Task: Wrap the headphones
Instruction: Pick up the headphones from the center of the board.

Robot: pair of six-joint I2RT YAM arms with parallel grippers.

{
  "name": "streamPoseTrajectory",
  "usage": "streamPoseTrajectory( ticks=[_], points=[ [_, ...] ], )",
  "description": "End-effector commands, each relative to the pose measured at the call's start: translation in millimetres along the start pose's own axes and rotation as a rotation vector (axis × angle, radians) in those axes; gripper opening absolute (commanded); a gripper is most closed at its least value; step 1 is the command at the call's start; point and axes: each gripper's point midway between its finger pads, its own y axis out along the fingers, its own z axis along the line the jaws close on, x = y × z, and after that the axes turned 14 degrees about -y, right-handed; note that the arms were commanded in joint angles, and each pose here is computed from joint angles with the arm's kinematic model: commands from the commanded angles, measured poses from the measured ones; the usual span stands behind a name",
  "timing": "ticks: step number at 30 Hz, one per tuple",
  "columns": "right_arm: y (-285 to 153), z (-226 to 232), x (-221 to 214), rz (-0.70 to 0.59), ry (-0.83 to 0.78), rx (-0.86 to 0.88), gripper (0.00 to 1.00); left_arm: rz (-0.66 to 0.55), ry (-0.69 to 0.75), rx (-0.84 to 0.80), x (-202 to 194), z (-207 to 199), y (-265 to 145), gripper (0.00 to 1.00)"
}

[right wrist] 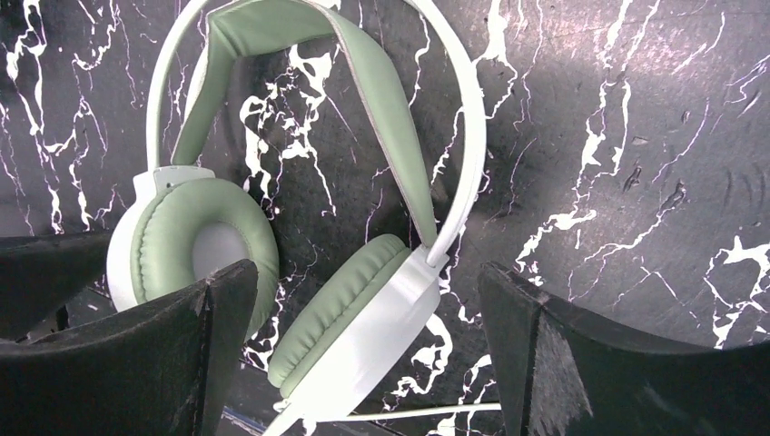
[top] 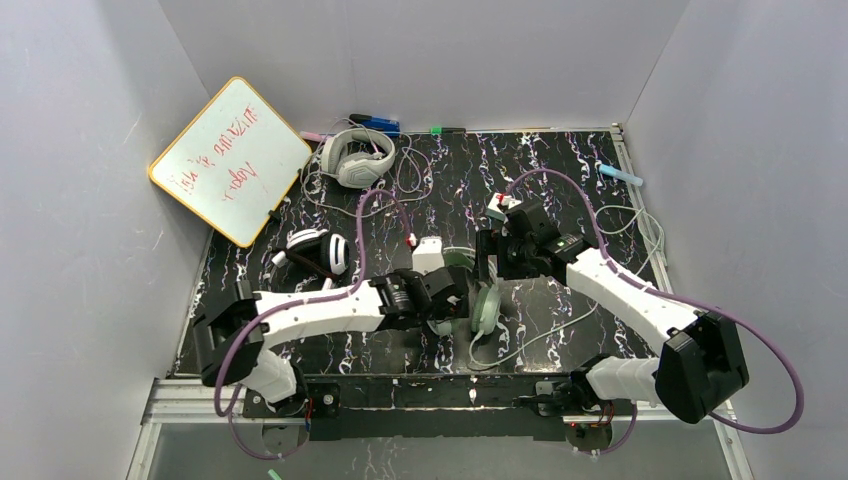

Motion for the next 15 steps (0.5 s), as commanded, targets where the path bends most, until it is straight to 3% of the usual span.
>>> streamPoseTrajectory(
  ticks=[1,3,8,11,15],
  points=[
    [-3.1,-5.5,15.8,-0.053,-0.002,-0.034,0.98,-0.089,0.119,0.029,17.5,-7.6,9.3,0.93],
    [-3.1,-13.2,14.6,-0.036,-0.012,-0.078,0.98,-0.088,0.203,0.059,21.1,-1.5,12.6,0.83],
    [-7.3,-29.3,11.1,0.011,-0.061,-0.162,0.98,-0.046,0.283,0.107,43.5,29.3,13.2,0.38],
    [-8.7,-27.9,11.2,0.022,-0.098,-0.148,0.98,-0.007,0.358,0.020,56.0,29.2,7.9,0.28],
    [-11.3,-10.3,17.1,0.023,-0.192,-0.037,0.98,0.010,0.588,-0.115,63.2,18.8,-7.2,0.22]
  ],
)
